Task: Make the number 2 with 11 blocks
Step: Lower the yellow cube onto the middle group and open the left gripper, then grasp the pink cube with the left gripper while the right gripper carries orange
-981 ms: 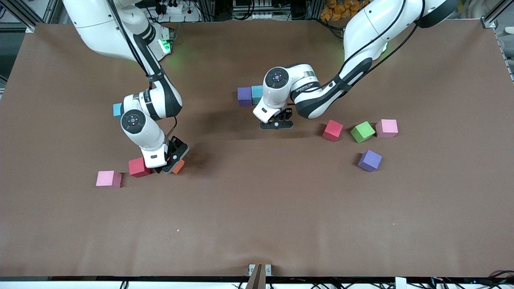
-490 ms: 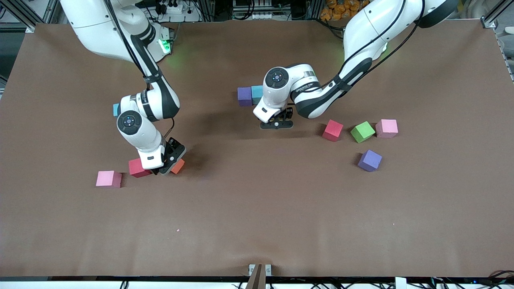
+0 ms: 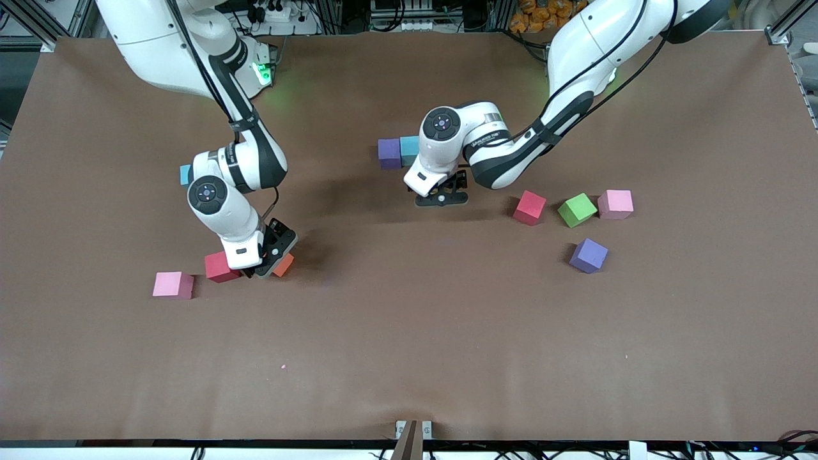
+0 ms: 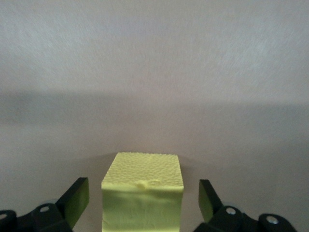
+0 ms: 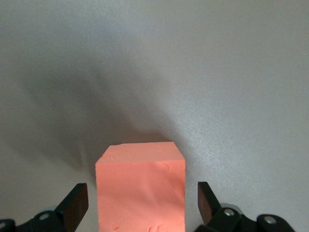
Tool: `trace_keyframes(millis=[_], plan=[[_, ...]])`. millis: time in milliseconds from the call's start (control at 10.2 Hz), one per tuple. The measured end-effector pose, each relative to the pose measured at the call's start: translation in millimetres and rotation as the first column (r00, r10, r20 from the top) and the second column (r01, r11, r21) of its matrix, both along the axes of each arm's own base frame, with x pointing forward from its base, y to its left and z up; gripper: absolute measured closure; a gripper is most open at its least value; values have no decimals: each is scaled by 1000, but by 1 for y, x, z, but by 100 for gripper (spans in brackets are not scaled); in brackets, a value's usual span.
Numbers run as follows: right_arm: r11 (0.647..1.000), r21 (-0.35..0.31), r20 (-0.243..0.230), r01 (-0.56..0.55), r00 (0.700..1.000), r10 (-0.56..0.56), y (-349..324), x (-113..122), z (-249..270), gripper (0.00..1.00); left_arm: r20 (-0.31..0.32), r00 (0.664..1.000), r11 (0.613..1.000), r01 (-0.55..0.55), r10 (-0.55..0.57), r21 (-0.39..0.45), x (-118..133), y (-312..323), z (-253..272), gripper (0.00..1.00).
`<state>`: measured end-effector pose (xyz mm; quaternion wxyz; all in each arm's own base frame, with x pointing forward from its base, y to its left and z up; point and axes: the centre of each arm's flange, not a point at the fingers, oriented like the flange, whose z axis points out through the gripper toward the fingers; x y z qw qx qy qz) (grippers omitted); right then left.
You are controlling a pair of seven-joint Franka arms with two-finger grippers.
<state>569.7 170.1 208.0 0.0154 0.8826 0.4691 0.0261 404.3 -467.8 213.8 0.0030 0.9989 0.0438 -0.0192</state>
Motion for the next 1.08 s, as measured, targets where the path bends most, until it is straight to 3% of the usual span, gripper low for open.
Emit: trace_keyframes(millis=[196, 294, 687, 883, 1079], plan=[[1000, 0, 0, -4, 1000, 4, 1, 0, 0, 29, 43, 998, 999, -34, 34, 1, 8, 1, 30, 0], [1000, 2, 3, -6, 1000, 6, 1, 0, 2, 38, 58, 997, 998, -58, 59, -6, 14, 5, 47, 0], [999, 10, 12, -36, 999, 36, 19, 0, 6, 44, 72, 983, 986, -166, 166, -6, 75, 75, 98, 0], [996, 18, -1, -90, 996, 90, 53, -7, 12, 44, 40, 997, 998, -60, 59, 30, 103, 127, 111, 0], [987, 31, -65, -159, 985, 161, 99, -16, 27, 44, -1, 997, 995, 83, -83, 56, 118, 166, 110, 0]])
